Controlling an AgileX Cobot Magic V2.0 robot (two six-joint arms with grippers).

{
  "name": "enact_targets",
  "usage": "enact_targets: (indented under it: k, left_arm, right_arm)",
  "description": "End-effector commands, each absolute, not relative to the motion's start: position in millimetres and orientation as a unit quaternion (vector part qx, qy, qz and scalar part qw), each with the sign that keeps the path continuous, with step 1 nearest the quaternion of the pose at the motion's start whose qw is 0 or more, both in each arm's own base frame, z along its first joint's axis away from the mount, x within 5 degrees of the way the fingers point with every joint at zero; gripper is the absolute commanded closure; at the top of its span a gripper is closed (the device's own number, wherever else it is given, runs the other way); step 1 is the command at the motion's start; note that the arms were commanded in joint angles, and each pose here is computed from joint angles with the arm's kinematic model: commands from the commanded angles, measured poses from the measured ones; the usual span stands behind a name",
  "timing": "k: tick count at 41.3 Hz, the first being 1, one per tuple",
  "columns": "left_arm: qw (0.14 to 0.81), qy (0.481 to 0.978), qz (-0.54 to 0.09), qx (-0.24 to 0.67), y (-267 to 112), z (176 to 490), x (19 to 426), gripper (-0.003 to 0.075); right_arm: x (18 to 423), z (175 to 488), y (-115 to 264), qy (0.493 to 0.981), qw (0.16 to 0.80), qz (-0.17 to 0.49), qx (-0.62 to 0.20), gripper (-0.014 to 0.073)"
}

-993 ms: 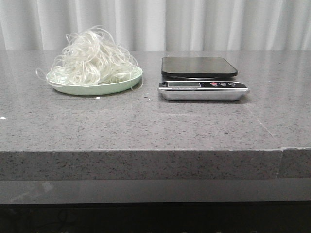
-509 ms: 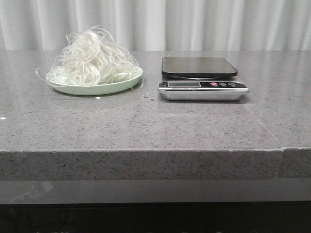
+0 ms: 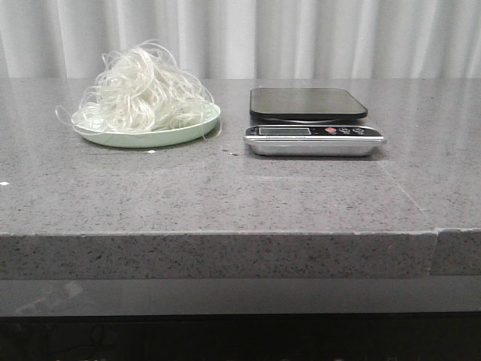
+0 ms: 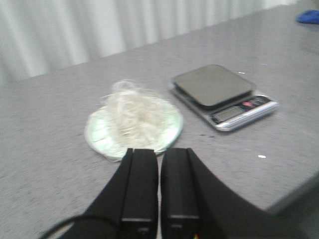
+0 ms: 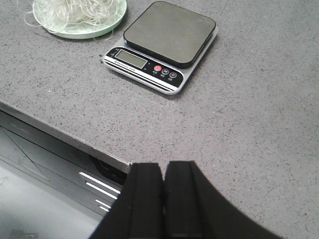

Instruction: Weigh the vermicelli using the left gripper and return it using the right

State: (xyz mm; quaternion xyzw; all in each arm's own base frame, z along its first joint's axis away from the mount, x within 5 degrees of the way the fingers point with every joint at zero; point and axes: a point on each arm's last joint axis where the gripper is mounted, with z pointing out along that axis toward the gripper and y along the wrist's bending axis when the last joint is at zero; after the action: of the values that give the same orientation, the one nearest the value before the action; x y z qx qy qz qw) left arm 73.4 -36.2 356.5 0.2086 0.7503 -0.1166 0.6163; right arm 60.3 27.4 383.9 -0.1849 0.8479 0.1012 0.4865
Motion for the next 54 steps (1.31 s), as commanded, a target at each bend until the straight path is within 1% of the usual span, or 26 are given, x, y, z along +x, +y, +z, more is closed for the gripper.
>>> enact_targets:
  k: [1,6,14,16,20,24,25,27,31,54]
  left_arm:
    - [0.682,0.707,-0.103,0.159,-28,351,71,0.0578]
    - [0.719,0.683,-0.07,0.113,-17,321,63,0.0578]
    - [0.746,0.662,-0.029,0.066,-8,265,56,0.0578]
    - [0.754,0.654,-0.029,0.05,-6,254,54,0.0578]
    - [0.752,0.658,-0.032,0.016,-4,232,54,0.0578]
    - [0.754,0.657,-0.022,0.005,-2,216,53,0.0578]
    - [0.757,0.653,-0.021,0.004,-2,215,54,0.0578]
    - [0.748,0.663,-0.021,0.006,-2,214,54,0.0578]
    - [0.755,0.656,-0.015,0.009,-2,215,54,0.0578]
    - [0.755,0.656,-0.016,0.01,-2,215,54,0.0578]
  right_arm:
    - [63,395,27,0.829,0.521,0.097,-0.182,0.0436]
    - [63,395,27,0.829,0.521,0.097,-0.182,0.0436]
    - [63,395,27,0.829,0.521,0.097,-0.182,0.0436]
    - [63,395,27,0.829,0.521,0.097,-0.182,0.0436]
    - [63,395,27,0.829,0.521,0.097,-0.182,0.0436]
    - [63,395,27,0.829,0.521,0.097,-0.182,0.0436]
    - [63,395,27,0.828,0.521,0.097,-0.182,0.0436]
    - [63,395,27,0.828,0.521,0.097,-0.182,0.0436]
    - [63,395,27,0.829,0.52,0.097,-0.182,0.0436]
    - [63,395,27,0.829,0.52,0.097,-0.182,0.0436]
